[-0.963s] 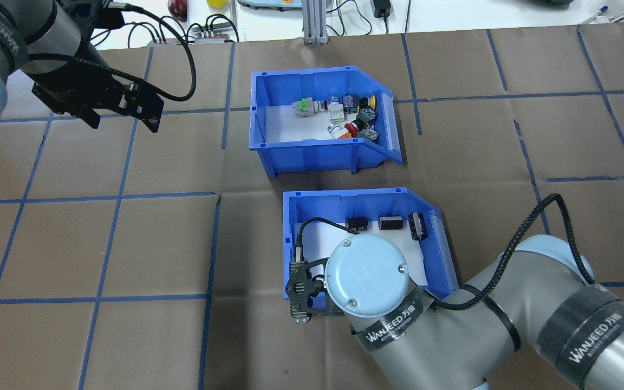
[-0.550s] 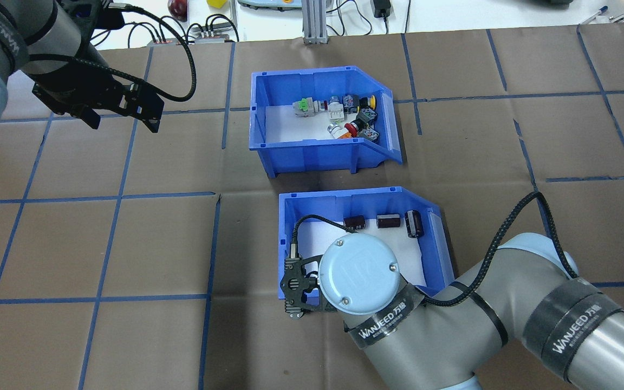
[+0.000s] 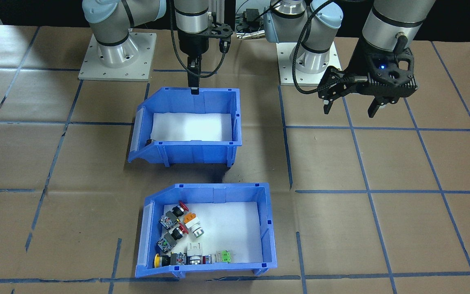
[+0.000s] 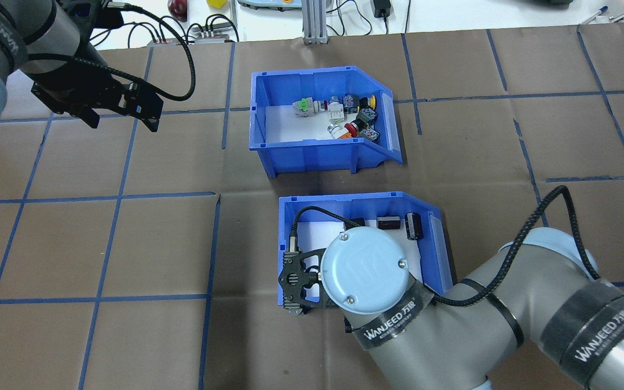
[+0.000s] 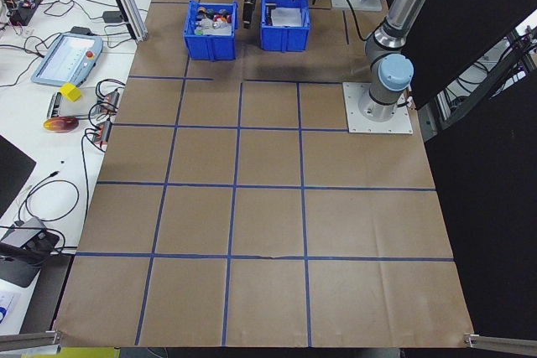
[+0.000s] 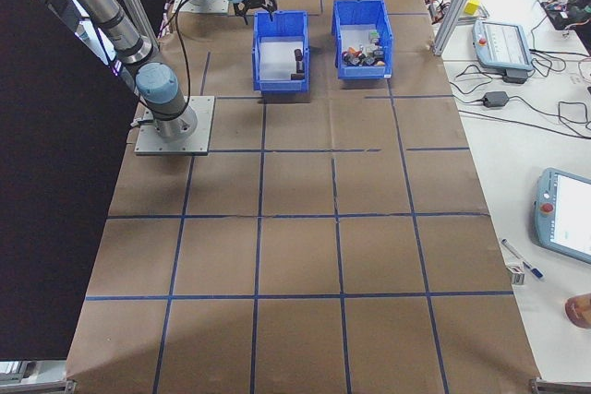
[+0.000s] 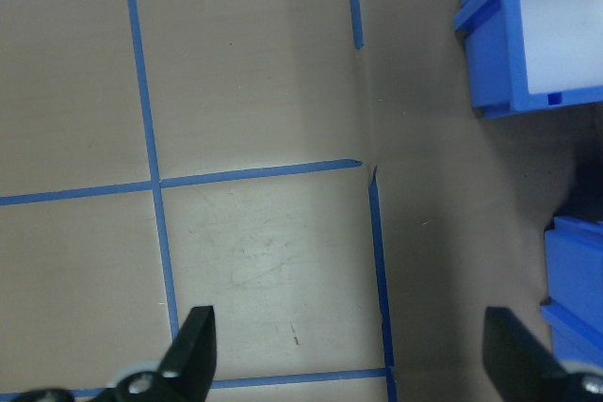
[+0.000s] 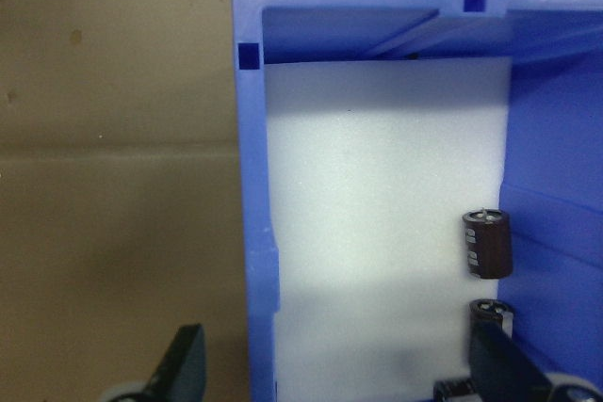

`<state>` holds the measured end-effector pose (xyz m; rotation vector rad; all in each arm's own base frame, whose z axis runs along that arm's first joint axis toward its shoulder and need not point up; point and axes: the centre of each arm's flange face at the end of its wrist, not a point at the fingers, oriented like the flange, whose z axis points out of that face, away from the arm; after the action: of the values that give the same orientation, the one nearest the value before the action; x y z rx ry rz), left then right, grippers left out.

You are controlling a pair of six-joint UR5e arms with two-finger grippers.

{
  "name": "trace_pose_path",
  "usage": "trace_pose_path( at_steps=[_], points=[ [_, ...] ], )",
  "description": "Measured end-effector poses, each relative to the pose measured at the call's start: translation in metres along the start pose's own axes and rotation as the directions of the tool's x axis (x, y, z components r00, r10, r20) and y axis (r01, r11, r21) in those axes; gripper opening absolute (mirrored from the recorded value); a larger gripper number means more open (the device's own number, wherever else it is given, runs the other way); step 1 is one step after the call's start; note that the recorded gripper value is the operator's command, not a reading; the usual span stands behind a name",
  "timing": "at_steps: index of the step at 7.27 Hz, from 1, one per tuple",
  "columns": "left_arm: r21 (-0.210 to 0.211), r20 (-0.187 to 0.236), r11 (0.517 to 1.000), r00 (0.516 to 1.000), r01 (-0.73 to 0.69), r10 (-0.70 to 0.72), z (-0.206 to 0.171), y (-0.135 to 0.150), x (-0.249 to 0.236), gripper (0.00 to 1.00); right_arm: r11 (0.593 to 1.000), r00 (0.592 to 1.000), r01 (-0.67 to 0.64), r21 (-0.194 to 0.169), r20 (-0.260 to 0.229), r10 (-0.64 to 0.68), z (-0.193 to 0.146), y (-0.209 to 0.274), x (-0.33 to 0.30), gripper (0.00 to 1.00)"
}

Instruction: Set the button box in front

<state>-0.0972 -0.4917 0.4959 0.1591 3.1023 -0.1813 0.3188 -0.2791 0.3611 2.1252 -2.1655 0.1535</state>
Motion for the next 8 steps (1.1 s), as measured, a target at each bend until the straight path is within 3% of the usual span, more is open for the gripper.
trace_pose_path(
  at_steps=[1, 3, 4, 5, 6, 8],
  points=[
    [0.003, 0.000, 1.000, 1.000, 0.000, 0.000, -0.002, 0.001, 0.000, 0.99, 0.999, 0.999, -0.035, -0.003, -0.002, 0.035, -0.022, 0.008, 0.016, 1.00],
    [0.010, 0.002, 1.000, 1.000, -0.002, 0.002, -0.005, 0.004, 0.001, 0.99, 0.973, 0.973, -0.229, 0.003, -0.024, 0.229, -0.047, 0.058, 0.076, 1.00],
    [0.010, 0.001, 1.000, 1.000, -0.002, 0.002, -0.005, 0.003, 0.000, 0.99, 0.915, 0.915, -0.404, 0.021, -0.007, 0.404, -0.056, 0.093, 0.106, 1.00],
    [0.011, 0.002, 1.000, 1.000, -0.003, 0.003, -0.006, 0.003, 0.000, 0.99, 0.793, 0.794, -0.608, 0.032, 0.028, 0.607, -0.066, 0.125, 0.131, 1.00],
    [0.011, 0.001, 1.000, 1.000, -0.003, 0.003, -0.006, 0.002, 0.000, 0.99, 0.643, 0.643, -0.765, 0.016, 0.053, 0.764, -0.077, 0.150, 0.152, 1.00],
    [0.011, 0.001, 1.000, 1.000, -0.003, 0.003, -0.005, 0.002, 0.000, 0.99, 0.314, 0.307, -0.946, -0.086, 0.081, 0.948, -0.088, 0.181, 0.187, 1.00]
  ],
)
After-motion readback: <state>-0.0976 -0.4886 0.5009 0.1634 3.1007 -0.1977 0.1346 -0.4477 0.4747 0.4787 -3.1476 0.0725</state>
